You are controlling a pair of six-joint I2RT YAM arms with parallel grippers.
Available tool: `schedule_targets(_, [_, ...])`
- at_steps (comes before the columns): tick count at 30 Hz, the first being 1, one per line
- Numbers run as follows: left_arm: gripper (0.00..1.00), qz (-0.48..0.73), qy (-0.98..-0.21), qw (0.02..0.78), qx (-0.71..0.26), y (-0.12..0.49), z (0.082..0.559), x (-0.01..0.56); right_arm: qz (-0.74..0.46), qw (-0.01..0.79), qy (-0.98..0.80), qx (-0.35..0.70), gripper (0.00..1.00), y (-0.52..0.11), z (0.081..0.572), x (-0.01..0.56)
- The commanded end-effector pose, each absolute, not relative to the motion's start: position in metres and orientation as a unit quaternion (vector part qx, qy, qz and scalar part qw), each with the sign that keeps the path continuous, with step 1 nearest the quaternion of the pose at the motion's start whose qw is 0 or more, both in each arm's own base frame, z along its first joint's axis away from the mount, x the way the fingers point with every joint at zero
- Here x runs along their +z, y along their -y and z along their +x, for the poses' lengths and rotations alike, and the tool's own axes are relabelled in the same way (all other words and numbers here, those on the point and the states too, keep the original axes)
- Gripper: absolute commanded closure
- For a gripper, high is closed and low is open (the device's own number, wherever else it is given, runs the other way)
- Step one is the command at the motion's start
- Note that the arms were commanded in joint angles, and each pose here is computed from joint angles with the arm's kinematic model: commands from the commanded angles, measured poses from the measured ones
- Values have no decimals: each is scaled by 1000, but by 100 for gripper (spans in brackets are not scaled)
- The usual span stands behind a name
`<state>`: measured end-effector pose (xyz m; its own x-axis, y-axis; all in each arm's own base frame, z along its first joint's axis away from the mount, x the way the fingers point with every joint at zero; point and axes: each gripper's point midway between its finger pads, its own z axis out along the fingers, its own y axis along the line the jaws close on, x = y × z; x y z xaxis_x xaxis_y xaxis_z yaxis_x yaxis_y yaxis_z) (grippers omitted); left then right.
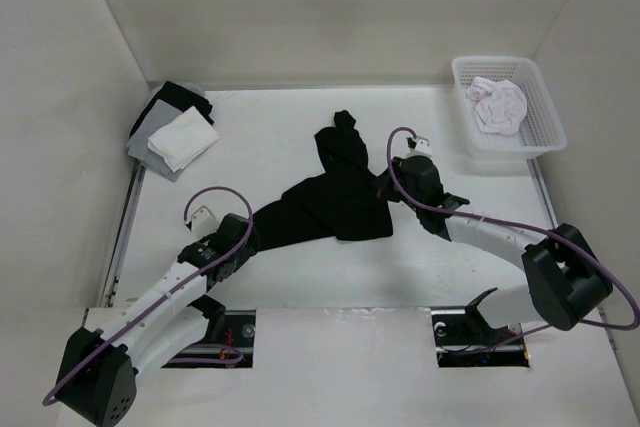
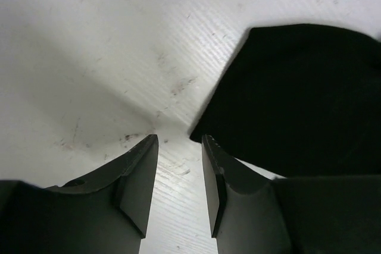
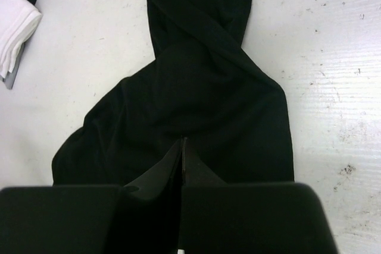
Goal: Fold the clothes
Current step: Flatten the tank top out
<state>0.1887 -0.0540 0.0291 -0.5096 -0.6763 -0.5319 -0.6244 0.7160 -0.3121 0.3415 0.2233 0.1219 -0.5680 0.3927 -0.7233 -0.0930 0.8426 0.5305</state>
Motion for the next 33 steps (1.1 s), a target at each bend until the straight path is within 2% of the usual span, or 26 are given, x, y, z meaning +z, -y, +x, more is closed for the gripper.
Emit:
schedule_targets(1, [66, -383, -867, 315, -46, 58, 188, 22, 74, 465, -837, 280, 97, -232, 340, 130])
schedule_targets(16, [70, -347, -884, 310, -49, 68, 200, 15, 62, 457, -838, 290, 97, -249, 336, 129])
schedule_targets(23, [85, -332, -892, 301, -61, 75, 202, 11, 63, 460, -835, 294, 96, -249, 335, 133])
schedule_targets(27, [93, -329, -893, 301, -61, 75, 201, 11, 66, 462, -835, 292, 89, -244, 334, 133])
schedule_targets(33, [100, -316, -876, 349, -104, 82, 216, 41, 82, 474, -836, 264, 69, -224, 342, 127])
